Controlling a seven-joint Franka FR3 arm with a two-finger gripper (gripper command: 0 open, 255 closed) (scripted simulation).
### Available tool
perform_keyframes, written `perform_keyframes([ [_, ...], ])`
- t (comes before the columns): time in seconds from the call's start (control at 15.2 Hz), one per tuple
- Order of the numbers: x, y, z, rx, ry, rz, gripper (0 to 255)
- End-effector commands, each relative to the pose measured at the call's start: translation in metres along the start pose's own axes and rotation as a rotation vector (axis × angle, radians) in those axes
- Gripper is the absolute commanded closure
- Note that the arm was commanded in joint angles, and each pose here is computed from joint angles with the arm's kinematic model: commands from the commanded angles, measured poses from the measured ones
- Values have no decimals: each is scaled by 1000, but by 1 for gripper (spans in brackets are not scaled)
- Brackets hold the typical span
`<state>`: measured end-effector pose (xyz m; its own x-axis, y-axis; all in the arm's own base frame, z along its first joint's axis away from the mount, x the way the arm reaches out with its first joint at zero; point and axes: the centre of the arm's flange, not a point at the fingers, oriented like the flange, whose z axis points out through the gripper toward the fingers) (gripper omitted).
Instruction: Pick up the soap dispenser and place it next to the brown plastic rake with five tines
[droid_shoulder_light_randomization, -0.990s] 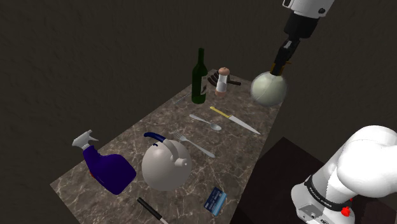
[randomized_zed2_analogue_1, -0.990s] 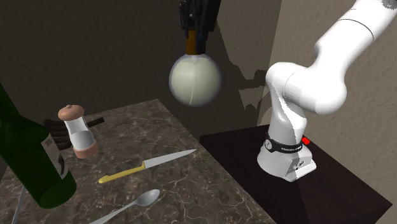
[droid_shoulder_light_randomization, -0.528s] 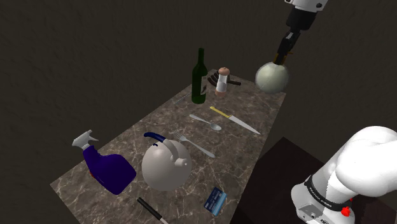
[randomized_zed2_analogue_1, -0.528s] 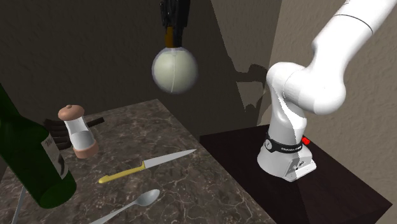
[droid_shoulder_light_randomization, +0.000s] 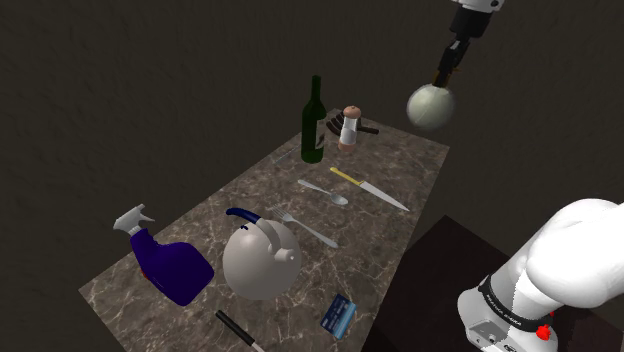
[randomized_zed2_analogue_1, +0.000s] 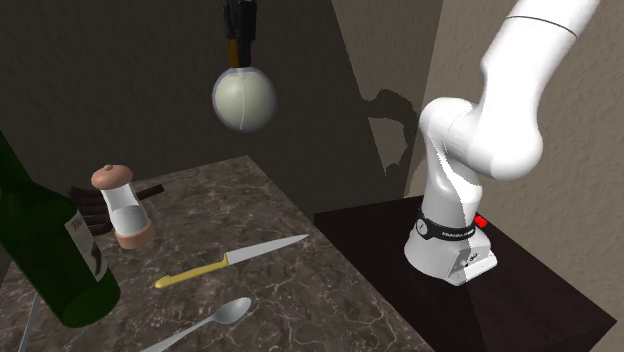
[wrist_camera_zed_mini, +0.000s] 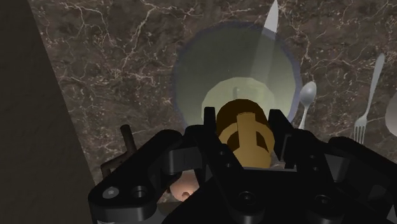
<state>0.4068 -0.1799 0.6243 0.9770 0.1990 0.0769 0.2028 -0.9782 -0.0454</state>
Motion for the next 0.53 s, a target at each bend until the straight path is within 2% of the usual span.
perform_keyframes([
  [0.0,6,26,0,-1,0,-1,255],
  [0.46,28,116,-3,-1,0,-1,255],
])
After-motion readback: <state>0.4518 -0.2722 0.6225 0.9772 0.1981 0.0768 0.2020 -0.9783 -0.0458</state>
